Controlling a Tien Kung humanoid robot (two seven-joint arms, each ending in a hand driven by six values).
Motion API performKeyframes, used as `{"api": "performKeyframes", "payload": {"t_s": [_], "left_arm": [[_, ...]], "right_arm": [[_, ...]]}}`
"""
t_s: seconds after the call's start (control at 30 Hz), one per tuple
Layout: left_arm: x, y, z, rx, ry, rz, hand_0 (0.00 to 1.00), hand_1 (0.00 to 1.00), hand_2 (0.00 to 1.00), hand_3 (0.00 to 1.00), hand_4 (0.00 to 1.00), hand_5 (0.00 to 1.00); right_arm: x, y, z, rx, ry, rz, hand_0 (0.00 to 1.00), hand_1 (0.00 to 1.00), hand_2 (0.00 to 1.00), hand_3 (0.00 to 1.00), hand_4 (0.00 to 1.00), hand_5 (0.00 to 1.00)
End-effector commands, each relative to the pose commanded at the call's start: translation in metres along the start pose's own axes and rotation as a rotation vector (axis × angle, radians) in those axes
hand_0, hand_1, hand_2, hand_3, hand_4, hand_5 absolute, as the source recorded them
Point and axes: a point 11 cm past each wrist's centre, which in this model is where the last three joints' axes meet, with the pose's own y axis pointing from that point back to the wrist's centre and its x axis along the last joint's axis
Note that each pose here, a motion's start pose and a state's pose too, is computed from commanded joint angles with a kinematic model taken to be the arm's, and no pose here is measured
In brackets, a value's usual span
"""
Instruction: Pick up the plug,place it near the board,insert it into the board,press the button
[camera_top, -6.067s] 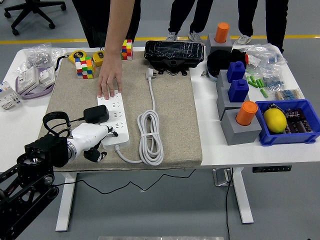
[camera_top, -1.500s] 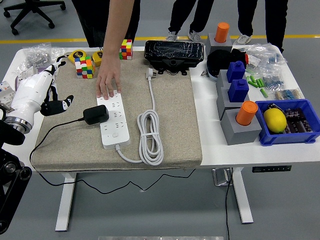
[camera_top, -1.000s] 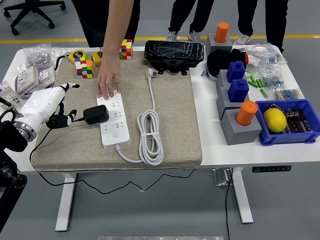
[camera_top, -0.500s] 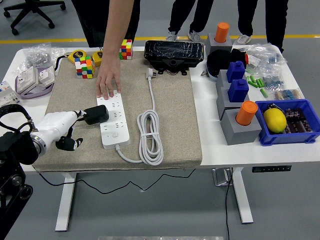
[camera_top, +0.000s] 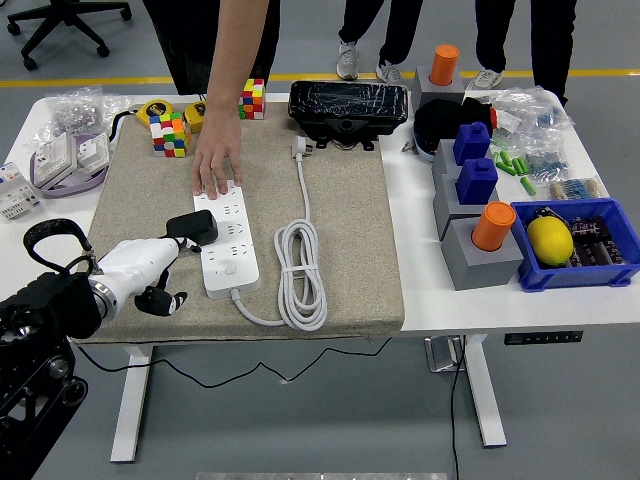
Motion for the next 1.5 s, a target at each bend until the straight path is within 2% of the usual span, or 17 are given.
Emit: {"api": "performKeyframes", "payload": {"t_s": [0.2, 0.47, 0.87, 1.5], "left_arm": [[-0.010, -0.005, 0.005, -0.012, 0.002, -0.026, 0.175, 0.049, 0.142, 0.888, 0.662, 0.002], [-0.011, -0.009, 0.012, -0.030, 0.009, -0.026, 0.174, 0.049, 0.145, 0.886, 0.663, 0.002], [-0.018, -0.010, 0.014, -0.037, -0.002, -0.053, 0.173, 0.049, 0.146, 0.884, 0.658, 0.002], [-0.023, -0.015, 0.016, -0.044, -0.003, -0.060, 0.172, 0.047, 0.145, 0.884, 0.654, 0.002]], "right_arm": [[0.001, 0.000, 0.000, -0.001, 0.000, 0.002, 0.788, 0.714, 0.714, 0.763, 0.998, 0.998], [0.001, 0.000, 0.000, -0.002, -0.001, 0.002, 0.787, 0.714, 0.714, 0.763, 0.998, 0.998], [0.002, 0.000, 0.002, -0.007, -0.001, 0.005, 0.787, 0.714, 0.714, 0.763, 0.998, 0.998], [0.003, 0.000, 0.003, -0.009, -0.001, 0.007, 0.793, 0.715, 0.714, 0.761, 0.998, 0.998]]}}
